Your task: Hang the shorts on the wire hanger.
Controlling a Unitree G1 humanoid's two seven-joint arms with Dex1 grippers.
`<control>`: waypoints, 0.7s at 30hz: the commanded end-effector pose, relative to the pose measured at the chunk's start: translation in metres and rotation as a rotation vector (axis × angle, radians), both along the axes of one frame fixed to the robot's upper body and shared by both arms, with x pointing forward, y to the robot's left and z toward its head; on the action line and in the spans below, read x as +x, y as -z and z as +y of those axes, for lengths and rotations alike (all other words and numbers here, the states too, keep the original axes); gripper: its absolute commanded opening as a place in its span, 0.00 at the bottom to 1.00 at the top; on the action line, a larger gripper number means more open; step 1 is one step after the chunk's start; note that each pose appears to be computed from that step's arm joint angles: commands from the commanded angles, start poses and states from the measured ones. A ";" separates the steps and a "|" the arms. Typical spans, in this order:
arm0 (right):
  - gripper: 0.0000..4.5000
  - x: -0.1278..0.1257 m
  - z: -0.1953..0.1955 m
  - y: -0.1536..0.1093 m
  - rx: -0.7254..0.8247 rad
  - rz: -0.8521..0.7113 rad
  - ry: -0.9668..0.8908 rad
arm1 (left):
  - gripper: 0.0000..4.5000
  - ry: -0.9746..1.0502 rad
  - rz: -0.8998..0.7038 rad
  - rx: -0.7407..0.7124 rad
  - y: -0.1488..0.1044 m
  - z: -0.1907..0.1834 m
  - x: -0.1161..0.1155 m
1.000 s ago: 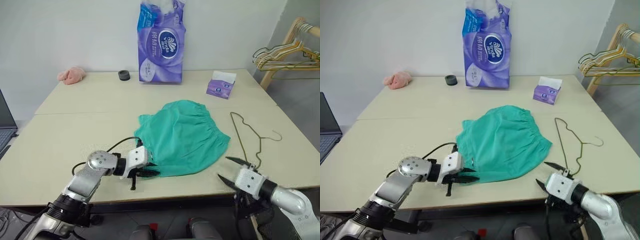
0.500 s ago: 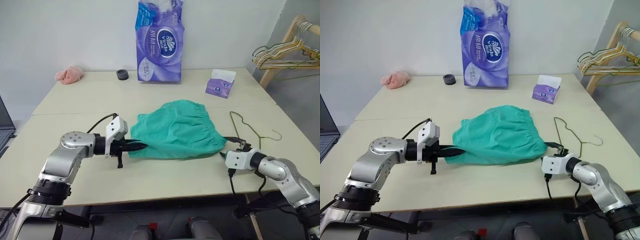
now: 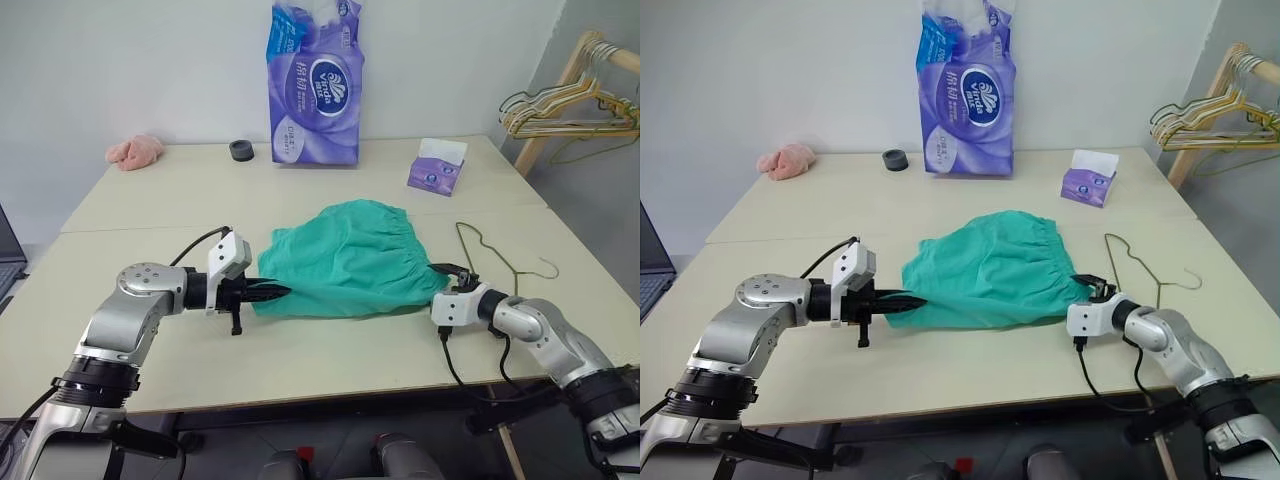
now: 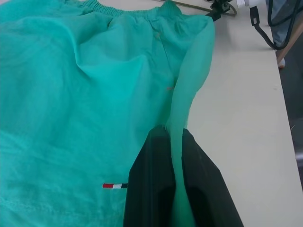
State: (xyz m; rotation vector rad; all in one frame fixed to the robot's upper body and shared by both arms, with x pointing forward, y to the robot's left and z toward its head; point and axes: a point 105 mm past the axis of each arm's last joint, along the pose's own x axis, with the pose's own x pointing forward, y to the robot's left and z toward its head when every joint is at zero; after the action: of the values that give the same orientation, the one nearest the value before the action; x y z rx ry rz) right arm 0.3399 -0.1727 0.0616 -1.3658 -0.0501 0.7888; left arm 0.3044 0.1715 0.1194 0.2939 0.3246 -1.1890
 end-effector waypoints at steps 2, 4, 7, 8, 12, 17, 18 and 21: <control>0.42 0.008 0.006 -0.018 0.009 -0.039 -0.036 | 0.00 -0.022 -0.058 0.019 -0.013 0.008 0.005; 0.25 0.008 0.007 -0.020 0.009 -0.034 -0.045 | 0.00 -0.023 -0.056 0.021 -0.012 0.008 0.005; 0.02 0.004 0.009 -0.026 0.011 -0.020 -0.077 | 0.00 -0.028 -0.061 0.030 -0.011 0.009 0.003; 0.00 0.001 0.010 -0.031 0.020 -0.012 -0.093 | 0.00 -0.028 -0.065 0.037 -0.012 0.010 0.002; 0.00 -0.024 0.023 -0.057 0.077 0.103 -0.185 | 0.00 -0.015 -0.062 0.099 -0.017 0.025 -0.007; 0.00 -0.049 0.032 -0.098 0.178 0.390 -0.220 | 0.00 0.067 0.042 0.247 -0.020 0.056 -0.028; 0.00 -0.044 0.030 -0.100 0.169 0.411 -0.200 | 0.00 0.060 0.036 0.268 -0.018 0.058 -0.023; 0.00 -0.012 0.027 -0.109 0.191 0.381 -0.116 | 0.00 -0.019 -0.036 0.252 -0.018 0.056 0.009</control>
State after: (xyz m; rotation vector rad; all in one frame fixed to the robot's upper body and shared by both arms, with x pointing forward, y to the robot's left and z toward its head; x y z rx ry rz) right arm 0.3133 -0.1388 0.1645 -1.0295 0.0755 1.1673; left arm 0.2998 0.2239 0.1365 0.4965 0.4656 -1.1800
